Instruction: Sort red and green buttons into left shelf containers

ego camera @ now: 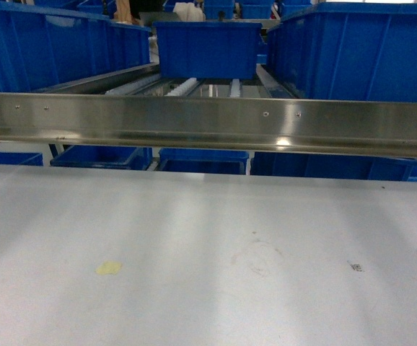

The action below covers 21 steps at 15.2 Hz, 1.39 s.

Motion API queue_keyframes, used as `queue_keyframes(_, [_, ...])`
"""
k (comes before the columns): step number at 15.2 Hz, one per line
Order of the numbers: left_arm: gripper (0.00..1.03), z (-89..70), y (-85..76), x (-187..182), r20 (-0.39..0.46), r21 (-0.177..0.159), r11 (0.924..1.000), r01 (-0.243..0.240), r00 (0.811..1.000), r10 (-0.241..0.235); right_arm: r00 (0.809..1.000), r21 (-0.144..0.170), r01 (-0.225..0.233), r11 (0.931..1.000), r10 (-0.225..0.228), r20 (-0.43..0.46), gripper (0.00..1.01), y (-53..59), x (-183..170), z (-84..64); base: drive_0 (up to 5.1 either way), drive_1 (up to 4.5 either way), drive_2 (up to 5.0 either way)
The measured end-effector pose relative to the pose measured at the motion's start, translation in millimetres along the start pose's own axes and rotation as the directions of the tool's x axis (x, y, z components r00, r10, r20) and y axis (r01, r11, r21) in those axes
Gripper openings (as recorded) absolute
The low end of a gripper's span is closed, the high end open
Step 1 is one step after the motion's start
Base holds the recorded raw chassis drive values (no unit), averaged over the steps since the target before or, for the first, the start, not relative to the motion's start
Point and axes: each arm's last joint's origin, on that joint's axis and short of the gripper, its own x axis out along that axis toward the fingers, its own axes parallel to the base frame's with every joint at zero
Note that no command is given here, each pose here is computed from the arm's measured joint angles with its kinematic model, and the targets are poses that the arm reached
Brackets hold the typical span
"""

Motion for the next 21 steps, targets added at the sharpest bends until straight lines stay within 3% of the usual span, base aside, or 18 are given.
queue_keyframes(2, [0.3, -1.4, 0.3, 0.4, -0.007, -0.001, 1.0, -0.001, 1.0, 0.001, 1.0, 0.0, -0.001, 1.0, 0.001, 0.001, 0.27, 0.0, 0.0, 0.1, 0.0, 0.0, 0.0])
queue_keyframes(15, [0.3, -1.1, 0.4, 0.3, -0.004, 0.01, 0.9999, -0.002, 1.0, 0.002, 1.0, -0.001, -0.001, 1.0, 0.001, 0.002, 0.27, 0.1, -0.1, 0.2, -4.5, 0.55, 4.1])
queue_keyframes(21, [0.3, -1.0, 0.4, 0.0, -0.004, 0.01, 1.0, -0.001, 1.0, 0.001, 1.0, -0.001, -0.001, 1.0, 0.001, 0.002, 0.27, 0.3, -0.6, 0.5, -5.0, 2.3, 2.6])
